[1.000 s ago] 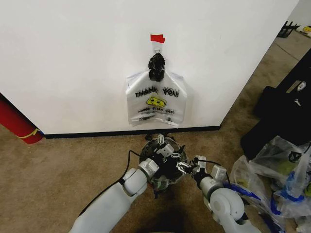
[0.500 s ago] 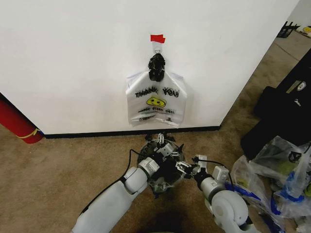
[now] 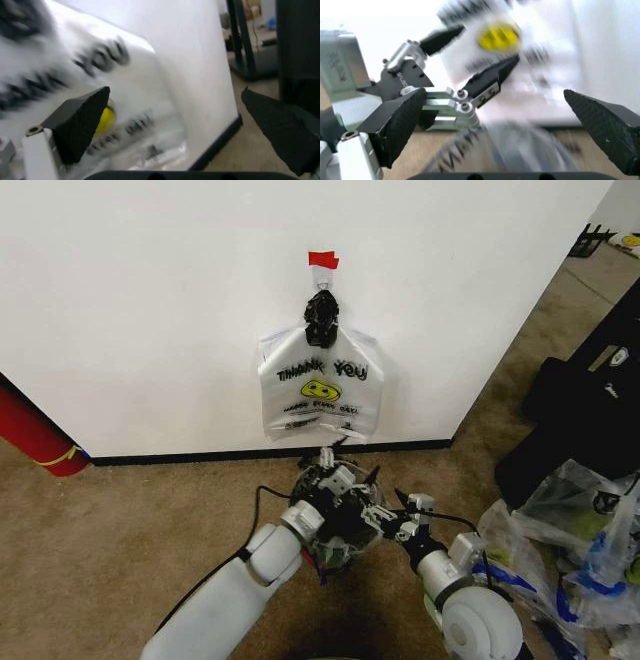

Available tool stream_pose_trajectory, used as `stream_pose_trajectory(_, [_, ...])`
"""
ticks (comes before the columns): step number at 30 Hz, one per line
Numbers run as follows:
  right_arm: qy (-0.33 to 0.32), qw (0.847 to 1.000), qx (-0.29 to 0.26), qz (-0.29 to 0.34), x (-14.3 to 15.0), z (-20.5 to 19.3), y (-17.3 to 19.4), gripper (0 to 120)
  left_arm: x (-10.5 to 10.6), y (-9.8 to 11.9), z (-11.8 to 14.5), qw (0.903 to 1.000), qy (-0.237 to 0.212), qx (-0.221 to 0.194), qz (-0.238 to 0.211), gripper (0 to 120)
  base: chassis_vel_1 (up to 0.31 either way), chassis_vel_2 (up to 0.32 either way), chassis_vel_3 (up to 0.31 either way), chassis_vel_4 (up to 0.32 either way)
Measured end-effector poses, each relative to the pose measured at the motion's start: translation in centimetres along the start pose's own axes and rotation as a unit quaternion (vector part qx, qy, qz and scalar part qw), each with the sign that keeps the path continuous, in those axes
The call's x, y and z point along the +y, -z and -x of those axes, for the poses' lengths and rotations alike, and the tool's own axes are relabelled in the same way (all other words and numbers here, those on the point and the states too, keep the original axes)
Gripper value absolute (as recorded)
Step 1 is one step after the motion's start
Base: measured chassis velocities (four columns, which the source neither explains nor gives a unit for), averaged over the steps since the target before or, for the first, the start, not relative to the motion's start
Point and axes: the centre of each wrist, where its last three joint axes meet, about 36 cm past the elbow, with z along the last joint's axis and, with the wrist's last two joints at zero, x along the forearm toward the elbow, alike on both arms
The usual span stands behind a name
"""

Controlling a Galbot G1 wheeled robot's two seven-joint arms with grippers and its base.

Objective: Pick up the garbage bag from the wall and place it over the trash bin.

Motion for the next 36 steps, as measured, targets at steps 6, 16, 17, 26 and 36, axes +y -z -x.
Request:
stream_pose_trajectory(6, [0.115, 0.989, -0.075, -0.057, -4.8, -1.0, -3.0, 100, 2.1, 2.8, -2.8, 0.994, 0.109, 0.004, -0.006, 100, 0.0, 0.0, 0.0, 0.0])
stream_pose_trajectory(16, [0.141, 0.985, -0.077, -0.065, -9.8, -3.2, -4.6, 100, 0.2, 4.8, -8.9, 0.9775, 0.203, 0.055, -0.02, 100, 0.0, 0.0, 0.0, 0.0])
stream_pose_trajectory(17, [0.141, 0.985, -0.077, -0.065, -9.8, -3.2, -4.6, 100, 0.2, 4.8, -8.9, 0.9775, 0.203, 0.055, -0.02, 100, 0.0, 0.0, 0.0, 0.0])
stream_pose_trajectory(26, [0.133, 0.978, -0.031, -0.159, -15.3, -7.1, -5.6, 100, -2.1, 8.4, -11.9, 0.9687, 0.238, 0.065, -0.029, 100, 0.0, 0.0, 0.0, 0.0])
stream_pose_trajectory(36, [0.206, 0.969, 0.053, -0.124, -23.6, -10.4, -5.9, 98, -3.5, 9.0, -12.6, 0.97, 0.233, 0.063, -0.025, 100, 0.0, 0.0, 0.0, 0.0])
